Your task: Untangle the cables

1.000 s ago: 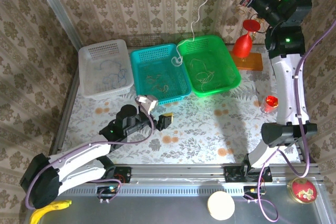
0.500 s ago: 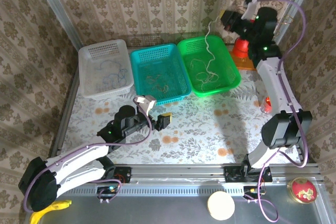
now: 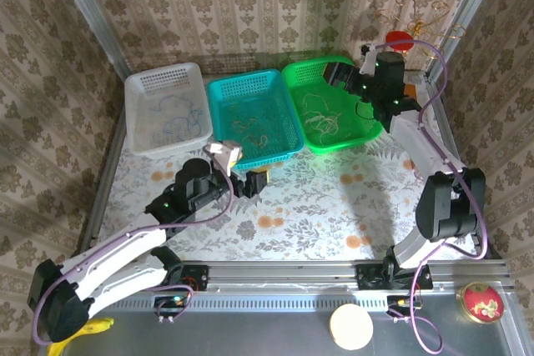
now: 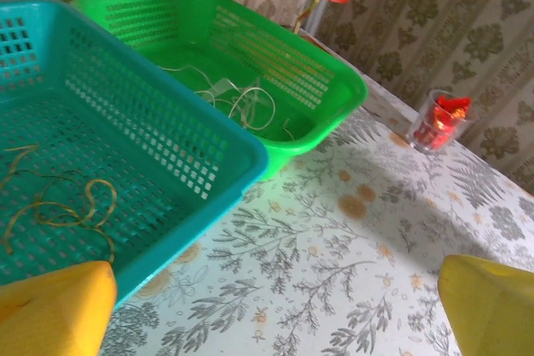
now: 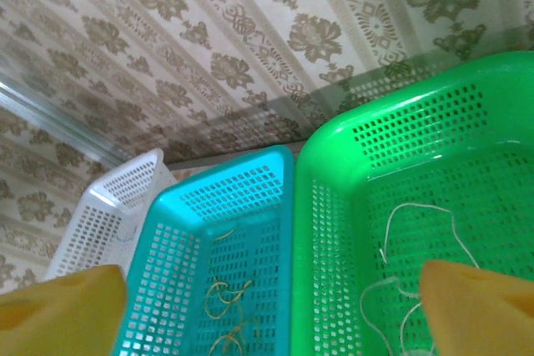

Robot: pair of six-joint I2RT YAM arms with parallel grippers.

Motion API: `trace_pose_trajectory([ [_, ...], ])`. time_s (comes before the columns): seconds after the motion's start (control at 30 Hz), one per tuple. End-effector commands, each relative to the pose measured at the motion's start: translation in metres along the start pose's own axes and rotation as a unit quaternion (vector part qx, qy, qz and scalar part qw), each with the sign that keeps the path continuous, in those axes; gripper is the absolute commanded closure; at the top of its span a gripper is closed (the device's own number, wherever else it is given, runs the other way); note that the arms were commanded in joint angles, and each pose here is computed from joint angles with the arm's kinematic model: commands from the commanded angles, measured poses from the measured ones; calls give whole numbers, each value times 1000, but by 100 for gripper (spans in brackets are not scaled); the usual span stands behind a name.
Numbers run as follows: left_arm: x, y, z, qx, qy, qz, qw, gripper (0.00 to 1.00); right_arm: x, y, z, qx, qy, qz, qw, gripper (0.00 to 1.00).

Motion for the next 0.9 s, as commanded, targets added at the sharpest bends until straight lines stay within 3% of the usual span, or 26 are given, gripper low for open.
trace_pose_trajectory([
  [0.0, 15, -11, 15, 57, -49, -5, 997, 0, 23, -35, 9, -22, -20, -29, 999, 0],
  [0.13, 32, -27, 36, 118, -62, -19, 991, 0, 18, -66, 18, -25, -15, -28, 999, 0],
  [0.27, 67, -59, 62, 192, -28, -76, 978, 0, -14, -100, 17, -48, -16, -13, 999, 0],
  [0.4, 108, -97, 98, 269, 15, -143, 952, 0, -57, -131, -8, -127, -14, -22, 992, 0],
  [0.53, 127, -124, 147, 339, 33, -185, 922, 0, -101, -144, -35, -191, -63, -51, 978, 0],
  [0.73, 108, -127, 233, 401, 29, -200, 894, 0, -153, -153, -81, -299, -106, -29, 948, 0],
  [0.87, 85, -105, 258, 395, 46, -193, 897, 0, -166, -145, -94, -322, -120, -10, 939, 0],
])
Point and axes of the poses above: each hand's point on the last joint's axis, 136 mm out from that joint toward the fingers, its own y axis out along the fingers, its own z axis along the line the jaws close on, x = y × z, the point moved 1 cm from there along -y, back along the fingers, and after that the axes turned 15 degrees about -y, right-handed, at the moved point
